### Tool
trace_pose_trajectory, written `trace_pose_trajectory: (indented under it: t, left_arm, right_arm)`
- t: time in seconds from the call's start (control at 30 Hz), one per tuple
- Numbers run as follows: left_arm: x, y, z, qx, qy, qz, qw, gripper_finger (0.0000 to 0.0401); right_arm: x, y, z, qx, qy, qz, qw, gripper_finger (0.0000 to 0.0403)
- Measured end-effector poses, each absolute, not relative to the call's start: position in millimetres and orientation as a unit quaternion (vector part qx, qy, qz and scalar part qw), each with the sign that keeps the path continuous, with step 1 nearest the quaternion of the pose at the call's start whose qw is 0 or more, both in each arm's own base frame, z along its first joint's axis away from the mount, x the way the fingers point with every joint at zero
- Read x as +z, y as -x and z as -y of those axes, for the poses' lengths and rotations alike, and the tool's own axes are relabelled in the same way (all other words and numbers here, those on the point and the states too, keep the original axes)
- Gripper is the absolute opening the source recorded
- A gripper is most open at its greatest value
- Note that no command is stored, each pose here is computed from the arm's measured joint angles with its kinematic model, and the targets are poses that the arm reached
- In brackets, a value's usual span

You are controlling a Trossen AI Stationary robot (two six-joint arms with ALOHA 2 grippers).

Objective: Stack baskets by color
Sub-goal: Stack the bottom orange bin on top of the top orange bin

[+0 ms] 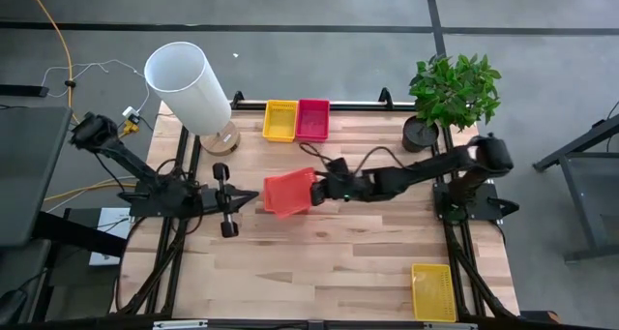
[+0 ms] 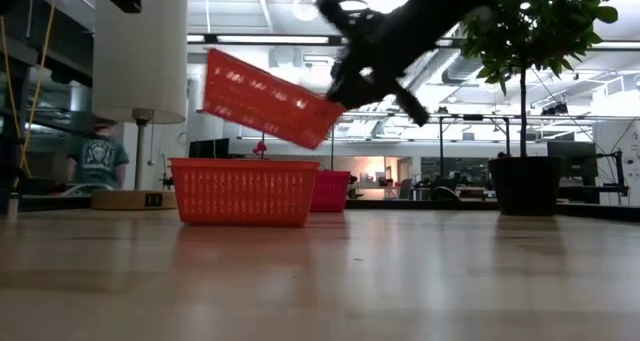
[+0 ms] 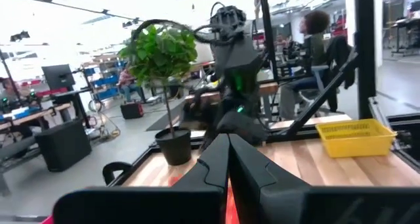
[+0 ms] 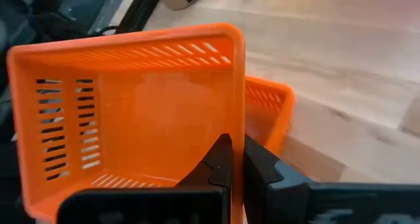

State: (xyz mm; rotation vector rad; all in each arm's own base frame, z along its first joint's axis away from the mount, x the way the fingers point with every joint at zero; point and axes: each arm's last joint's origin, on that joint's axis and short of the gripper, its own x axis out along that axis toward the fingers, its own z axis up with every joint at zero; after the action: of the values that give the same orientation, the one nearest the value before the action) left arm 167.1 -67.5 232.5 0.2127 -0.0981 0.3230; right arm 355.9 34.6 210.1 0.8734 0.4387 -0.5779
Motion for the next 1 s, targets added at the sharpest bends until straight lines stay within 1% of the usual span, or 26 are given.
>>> trace_pose_trajectory:
  t: [0.13,0.23,0.47,0.73,1.0]
  left_arm:
    - [233,-164,72,0.163,-0.115,0.047,0.979,0.0000]
    - [234,-162,73,0.170,-0.118,0.047,0.977,0.0000]
    - [234,-161,76,0.171,-0.118,0.045,0.977,0.0000]
    - [234,-161,75,0.174,-0.117,0.044,0.977,0.0000]
    - [234,-161,75,0.175,-0.115,0.045,0.977,0.0000]
  right_arm:
    - [211,-377,-38,-0.270,-0.414,-0.205,0.845,0.0000]
    - [209,-384,-40,-0.277,-0.410,-0.209,0.844,0.0000]
    - [199,-377,-43,-0.343,-0.421,-0.212,0.812,0.0000]
    - [198,-376,-46,-0.347,-0.449,-0.208,0.797,0.0000]
    - [195,-373,-46,-0.356,-0.440,-0.223,0.794,0.0000]
